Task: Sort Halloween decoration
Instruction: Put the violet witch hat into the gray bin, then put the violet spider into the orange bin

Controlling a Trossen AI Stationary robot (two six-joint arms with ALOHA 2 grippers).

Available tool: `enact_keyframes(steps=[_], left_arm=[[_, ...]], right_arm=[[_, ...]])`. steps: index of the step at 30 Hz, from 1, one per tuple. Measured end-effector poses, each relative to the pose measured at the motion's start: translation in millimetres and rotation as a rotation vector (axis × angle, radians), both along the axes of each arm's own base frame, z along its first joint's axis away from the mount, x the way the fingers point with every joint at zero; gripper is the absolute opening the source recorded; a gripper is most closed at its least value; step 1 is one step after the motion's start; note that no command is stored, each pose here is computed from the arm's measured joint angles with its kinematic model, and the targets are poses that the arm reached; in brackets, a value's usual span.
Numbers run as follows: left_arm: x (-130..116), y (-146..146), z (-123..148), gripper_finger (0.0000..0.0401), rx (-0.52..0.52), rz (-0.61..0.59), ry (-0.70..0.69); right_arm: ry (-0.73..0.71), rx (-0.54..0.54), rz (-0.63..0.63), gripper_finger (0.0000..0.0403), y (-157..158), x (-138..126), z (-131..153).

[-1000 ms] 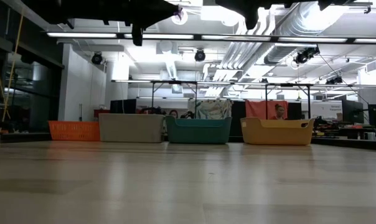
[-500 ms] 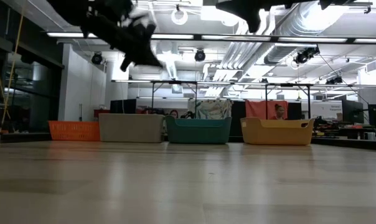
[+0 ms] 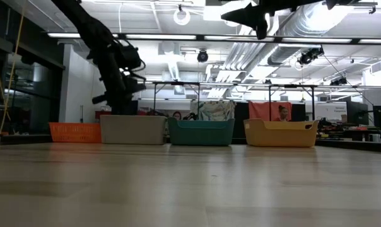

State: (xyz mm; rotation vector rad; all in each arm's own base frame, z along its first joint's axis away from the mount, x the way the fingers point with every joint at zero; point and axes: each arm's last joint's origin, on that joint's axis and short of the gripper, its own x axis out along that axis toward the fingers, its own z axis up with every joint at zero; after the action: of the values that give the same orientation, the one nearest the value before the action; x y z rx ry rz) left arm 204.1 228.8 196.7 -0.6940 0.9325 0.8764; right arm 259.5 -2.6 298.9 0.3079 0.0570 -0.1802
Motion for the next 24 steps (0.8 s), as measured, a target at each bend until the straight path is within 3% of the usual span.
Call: enact_keyframes(steps=[5, 13, 24], left_arm=[[6, 0, -17, 0.0, -0.043, -0.011, 0.055], [9, 0, -20, 0.0011, 0.0, 0.013, 0.1], [9, 1, -18, 0.0114, -0.008, 0.05, 0.088]], right_arm=[[0.025, -0.002, -0.014, 0.0204, 0, 0, -2], [0.038, -0.001, -0.014, 0.0204, 0, 0, -4], [0.04, -0.001, -0.014, 0.0204, 0, 0, -4]])
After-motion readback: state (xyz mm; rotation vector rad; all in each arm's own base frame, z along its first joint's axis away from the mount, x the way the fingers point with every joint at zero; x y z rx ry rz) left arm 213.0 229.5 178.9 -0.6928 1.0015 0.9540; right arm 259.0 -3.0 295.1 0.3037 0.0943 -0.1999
